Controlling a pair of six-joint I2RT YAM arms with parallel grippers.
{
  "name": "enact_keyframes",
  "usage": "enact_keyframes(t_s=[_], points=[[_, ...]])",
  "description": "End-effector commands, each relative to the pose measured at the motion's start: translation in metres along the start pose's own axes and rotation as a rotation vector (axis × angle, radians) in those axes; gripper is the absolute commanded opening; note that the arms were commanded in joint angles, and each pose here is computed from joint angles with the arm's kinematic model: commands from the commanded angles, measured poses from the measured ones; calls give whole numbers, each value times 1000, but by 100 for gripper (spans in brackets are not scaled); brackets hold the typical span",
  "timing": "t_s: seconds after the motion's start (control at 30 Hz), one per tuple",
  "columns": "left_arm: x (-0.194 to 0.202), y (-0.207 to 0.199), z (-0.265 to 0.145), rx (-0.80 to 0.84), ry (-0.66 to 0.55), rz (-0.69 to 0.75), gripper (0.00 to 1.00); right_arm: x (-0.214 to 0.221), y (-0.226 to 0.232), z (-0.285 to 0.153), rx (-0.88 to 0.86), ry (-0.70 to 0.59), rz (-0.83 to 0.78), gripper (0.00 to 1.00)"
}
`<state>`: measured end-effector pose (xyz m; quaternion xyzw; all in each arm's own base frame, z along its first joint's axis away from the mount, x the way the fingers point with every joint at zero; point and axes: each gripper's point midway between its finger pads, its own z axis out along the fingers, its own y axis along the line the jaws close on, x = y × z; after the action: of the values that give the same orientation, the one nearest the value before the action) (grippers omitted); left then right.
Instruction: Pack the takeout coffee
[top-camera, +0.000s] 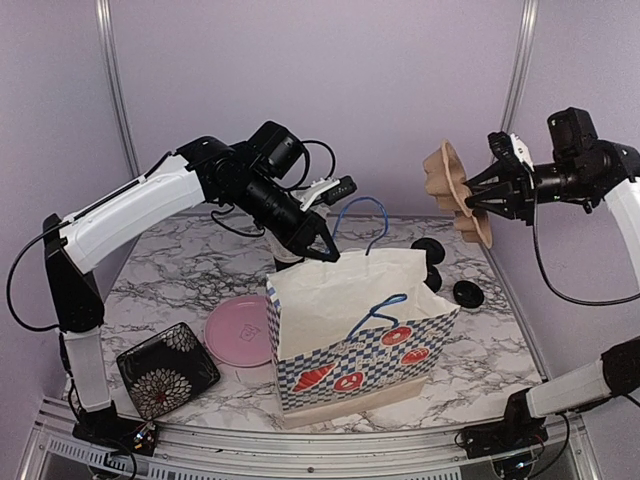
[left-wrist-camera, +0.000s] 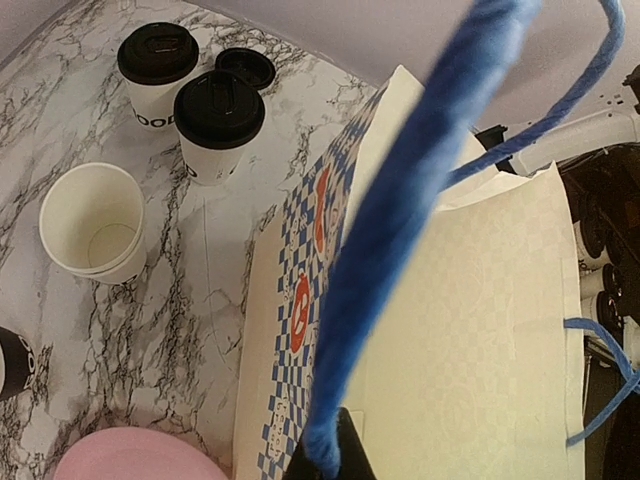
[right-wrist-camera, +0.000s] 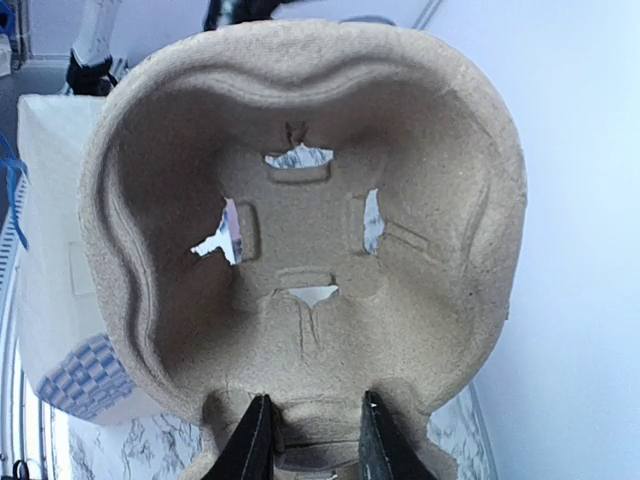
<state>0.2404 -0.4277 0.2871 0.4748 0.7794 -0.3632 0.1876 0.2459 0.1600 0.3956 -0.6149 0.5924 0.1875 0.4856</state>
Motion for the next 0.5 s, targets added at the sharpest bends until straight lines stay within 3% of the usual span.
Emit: enact_keyframes(t_s=[0.0,0.17,0.47], points=[[-15,-4,7,56,-22,-14,0,-68,25,-15,-124,-267,-7,25],[-33,-6,15,97,-54,-2,0,-96,39,-6,-258,-406,1,26],[-44,-10,27,156,-69,-21,0,-87,69,53,-401,-338,-6,26]])
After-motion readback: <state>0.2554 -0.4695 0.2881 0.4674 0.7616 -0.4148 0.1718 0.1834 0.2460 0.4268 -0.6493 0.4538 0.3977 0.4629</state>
